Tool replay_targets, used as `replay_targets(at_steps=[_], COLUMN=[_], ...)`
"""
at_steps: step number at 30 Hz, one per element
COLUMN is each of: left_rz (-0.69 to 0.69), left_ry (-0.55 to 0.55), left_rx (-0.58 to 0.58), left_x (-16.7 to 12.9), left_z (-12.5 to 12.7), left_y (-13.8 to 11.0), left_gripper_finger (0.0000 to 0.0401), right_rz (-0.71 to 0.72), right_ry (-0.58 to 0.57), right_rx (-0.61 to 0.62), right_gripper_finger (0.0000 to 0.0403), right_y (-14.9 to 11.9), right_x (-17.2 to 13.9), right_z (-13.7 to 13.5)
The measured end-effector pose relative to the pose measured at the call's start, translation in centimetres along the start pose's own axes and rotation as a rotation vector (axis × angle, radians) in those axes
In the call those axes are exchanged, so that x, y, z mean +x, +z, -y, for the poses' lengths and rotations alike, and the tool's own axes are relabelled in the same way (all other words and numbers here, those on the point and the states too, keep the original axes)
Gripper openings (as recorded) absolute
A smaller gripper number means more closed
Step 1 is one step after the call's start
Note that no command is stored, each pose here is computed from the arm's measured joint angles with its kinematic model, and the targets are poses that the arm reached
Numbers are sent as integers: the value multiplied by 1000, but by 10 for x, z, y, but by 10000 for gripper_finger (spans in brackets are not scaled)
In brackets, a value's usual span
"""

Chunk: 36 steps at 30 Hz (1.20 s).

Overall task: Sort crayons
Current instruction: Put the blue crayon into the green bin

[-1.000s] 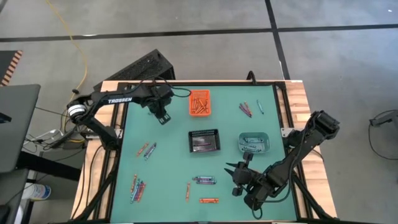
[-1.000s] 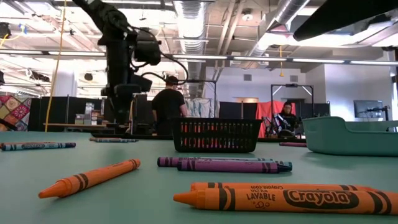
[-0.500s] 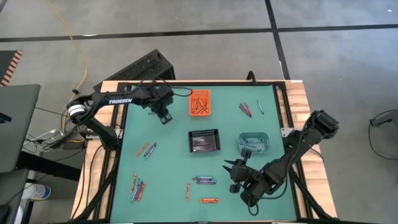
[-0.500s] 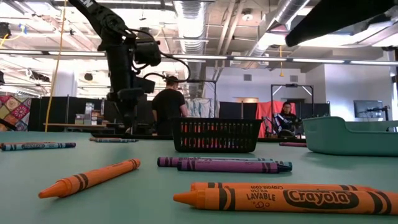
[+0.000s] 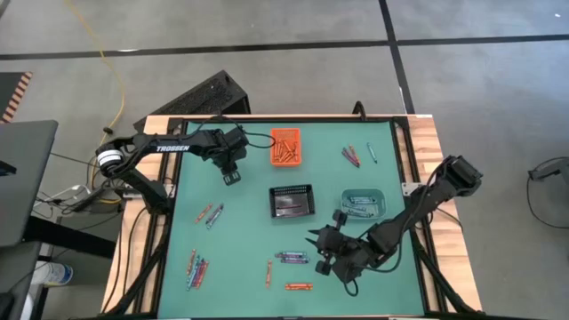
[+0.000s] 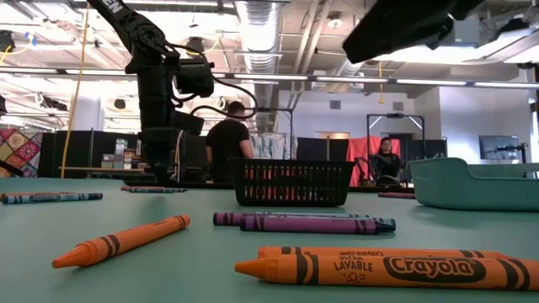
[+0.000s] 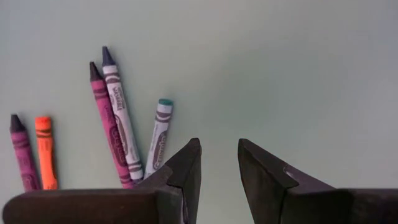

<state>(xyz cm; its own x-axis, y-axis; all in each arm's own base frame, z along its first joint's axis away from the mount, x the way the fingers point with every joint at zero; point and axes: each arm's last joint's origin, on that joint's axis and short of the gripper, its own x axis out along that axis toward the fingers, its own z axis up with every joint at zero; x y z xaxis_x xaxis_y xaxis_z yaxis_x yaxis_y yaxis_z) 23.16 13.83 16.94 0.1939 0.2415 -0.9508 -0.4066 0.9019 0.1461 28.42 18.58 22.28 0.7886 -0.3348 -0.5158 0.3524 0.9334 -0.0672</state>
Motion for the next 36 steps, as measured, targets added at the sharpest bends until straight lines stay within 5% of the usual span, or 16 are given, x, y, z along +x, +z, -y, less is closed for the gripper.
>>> replay_targets(at_steps=[14, 18, 27, 36], left_rz=[23, 56, 41, 45], left_ry=[-45, -125, -52, -66], left_rx=[221, 204, 105, 139], left_x=[1, 2, 4, 17], left_z=[-5, -18, -54, -57], left_y=[0, -1, -10, -10], left_gripper_finger=[95, 95, 95, 95], right_rz=[-18, -35, -66, -50], right_ry=[17, 18, 3, -21], right_rx=[-47, -91, -150, -155], right_gripper_finger=[102, 102, 102, 102], right_y=[-7, -13, -20, -19], right_x=[-9, -15, -19, -19], right_z=[-5, -7, -6, -5])
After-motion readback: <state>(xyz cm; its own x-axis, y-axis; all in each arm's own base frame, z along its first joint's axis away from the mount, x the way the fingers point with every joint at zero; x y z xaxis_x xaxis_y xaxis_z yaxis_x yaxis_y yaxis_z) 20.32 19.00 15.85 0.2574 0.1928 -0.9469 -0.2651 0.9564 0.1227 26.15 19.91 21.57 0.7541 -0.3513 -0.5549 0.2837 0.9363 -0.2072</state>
